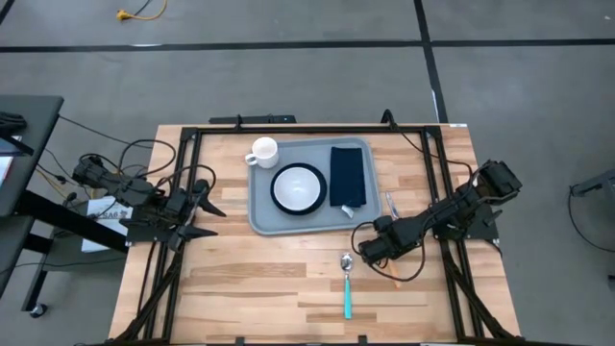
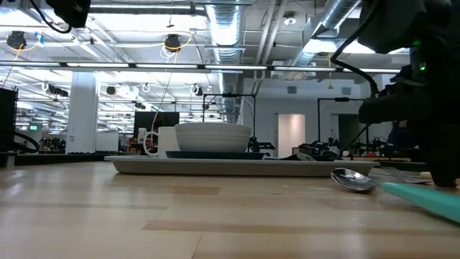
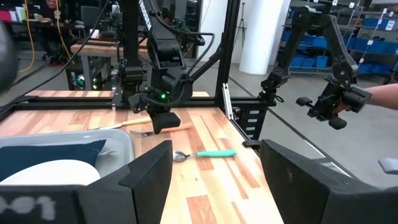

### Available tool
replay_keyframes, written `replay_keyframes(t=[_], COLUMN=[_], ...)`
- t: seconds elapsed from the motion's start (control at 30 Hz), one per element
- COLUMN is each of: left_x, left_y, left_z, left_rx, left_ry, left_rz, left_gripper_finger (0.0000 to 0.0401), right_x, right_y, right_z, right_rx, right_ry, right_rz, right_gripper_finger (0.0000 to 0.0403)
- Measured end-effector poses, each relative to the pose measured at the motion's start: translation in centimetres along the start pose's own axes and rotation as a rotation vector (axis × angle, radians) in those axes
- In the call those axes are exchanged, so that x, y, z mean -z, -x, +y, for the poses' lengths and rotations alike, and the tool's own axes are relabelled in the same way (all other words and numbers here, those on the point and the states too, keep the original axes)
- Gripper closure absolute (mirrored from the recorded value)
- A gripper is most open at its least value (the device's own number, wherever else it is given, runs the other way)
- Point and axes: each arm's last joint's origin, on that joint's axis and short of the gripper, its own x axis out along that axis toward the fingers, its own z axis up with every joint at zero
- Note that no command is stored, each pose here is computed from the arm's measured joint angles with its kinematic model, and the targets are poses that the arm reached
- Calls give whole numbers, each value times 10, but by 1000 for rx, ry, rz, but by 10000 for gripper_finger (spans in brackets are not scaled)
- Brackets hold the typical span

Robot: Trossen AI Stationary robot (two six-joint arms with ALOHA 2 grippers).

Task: Set up tray
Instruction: Put the orange fork on top of the blue table napkin on the gray serving tray

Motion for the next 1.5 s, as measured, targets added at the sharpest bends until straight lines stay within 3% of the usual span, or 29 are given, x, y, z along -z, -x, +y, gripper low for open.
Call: replay_keyframes(t=[0.27, 0.6, 0.8, 1.1, 1.27, 1.5], left_x=[0, 0, 1, 1, 2, 2], left_y=[0, 0, 0, 0, 0, 0], left_z=[0, 0, 0, 0, 0, 0], left_rx=[0, 0, -1, -1, -3, -3], left_ry=[0, 0, 6, 12, 13, 13], left_rz=[0, 1, 10, 13, 22, 26], left_gripper_finger=[170, 170, 170, 170, 170, 170], right_x=[1, -12, -62, -178, -228, -264], right_y=[13, 58, 82, 103, 96, 57], right_z=[8, 30, 44, 32, 17, 15], right_rx=[17, -26, -111, -251, -307, -284], right_ry=[-10, 6, 22, -53, -128, -130], right_rz=[5, 7, -31, -126, -174, -113], right_gripper_finger=[397, 400, 401, 400, 400, 402])
